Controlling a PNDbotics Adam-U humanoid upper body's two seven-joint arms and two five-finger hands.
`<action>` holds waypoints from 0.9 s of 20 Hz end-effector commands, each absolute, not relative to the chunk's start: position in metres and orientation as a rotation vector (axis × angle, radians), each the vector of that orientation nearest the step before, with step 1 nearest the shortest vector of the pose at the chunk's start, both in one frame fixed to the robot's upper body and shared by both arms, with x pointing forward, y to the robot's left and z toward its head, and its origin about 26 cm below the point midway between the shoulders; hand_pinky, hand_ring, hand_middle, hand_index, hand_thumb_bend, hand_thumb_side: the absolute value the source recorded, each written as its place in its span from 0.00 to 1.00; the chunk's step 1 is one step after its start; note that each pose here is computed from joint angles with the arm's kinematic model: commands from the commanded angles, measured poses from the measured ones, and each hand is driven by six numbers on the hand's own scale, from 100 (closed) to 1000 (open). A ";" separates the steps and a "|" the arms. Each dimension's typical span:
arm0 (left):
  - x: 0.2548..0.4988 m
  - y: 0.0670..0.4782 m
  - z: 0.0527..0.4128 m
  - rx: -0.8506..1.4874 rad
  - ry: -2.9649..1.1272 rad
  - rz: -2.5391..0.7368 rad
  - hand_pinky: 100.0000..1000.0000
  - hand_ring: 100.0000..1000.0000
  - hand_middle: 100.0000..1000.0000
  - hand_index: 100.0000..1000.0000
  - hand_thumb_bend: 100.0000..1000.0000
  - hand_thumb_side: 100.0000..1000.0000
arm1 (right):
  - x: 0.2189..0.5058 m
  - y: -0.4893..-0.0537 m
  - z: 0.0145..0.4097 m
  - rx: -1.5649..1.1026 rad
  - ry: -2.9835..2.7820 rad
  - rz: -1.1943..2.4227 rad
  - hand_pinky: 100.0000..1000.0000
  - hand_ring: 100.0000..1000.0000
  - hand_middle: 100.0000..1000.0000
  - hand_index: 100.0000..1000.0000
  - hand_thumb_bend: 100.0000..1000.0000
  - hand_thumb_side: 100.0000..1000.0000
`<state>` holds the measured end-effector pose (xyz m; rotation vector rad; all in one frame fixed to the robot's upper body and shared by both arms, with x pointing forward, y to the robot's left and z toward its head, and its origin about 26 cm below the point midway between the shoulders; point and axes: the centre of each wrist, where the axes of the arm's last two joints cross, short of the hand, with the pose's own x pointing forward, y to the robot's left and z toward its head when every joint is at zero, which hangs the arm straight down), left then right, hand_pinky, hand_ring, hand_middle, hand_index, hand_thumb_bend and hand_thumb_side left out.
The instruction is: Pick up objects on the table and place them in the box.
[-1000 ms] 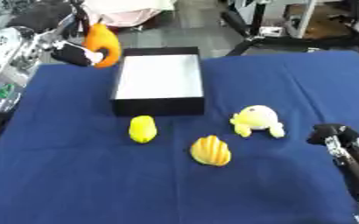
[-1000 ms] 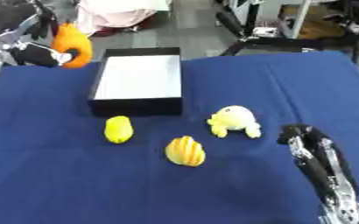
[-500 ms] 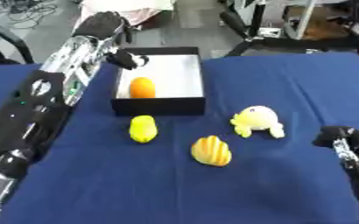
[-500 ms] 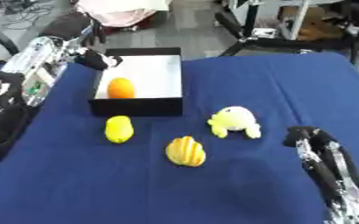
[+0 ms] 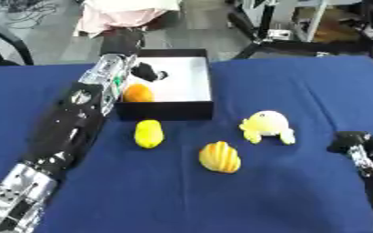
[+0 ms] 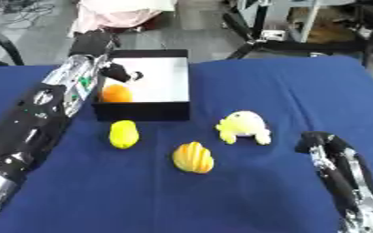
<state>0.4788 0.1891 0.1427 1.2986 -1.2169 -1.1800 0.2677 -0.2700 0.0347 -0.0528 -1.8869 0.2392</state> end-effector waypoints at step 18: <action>0.382 0.229 0.260 0.684 -1.155 -2.006 0.81 0.69 0.71 0.87 0.52 0.32 | 0.269 -0.279 0.039 -0.094 -1.896 0.255 0.66 0.53 0.48 0.62 0.00 0.57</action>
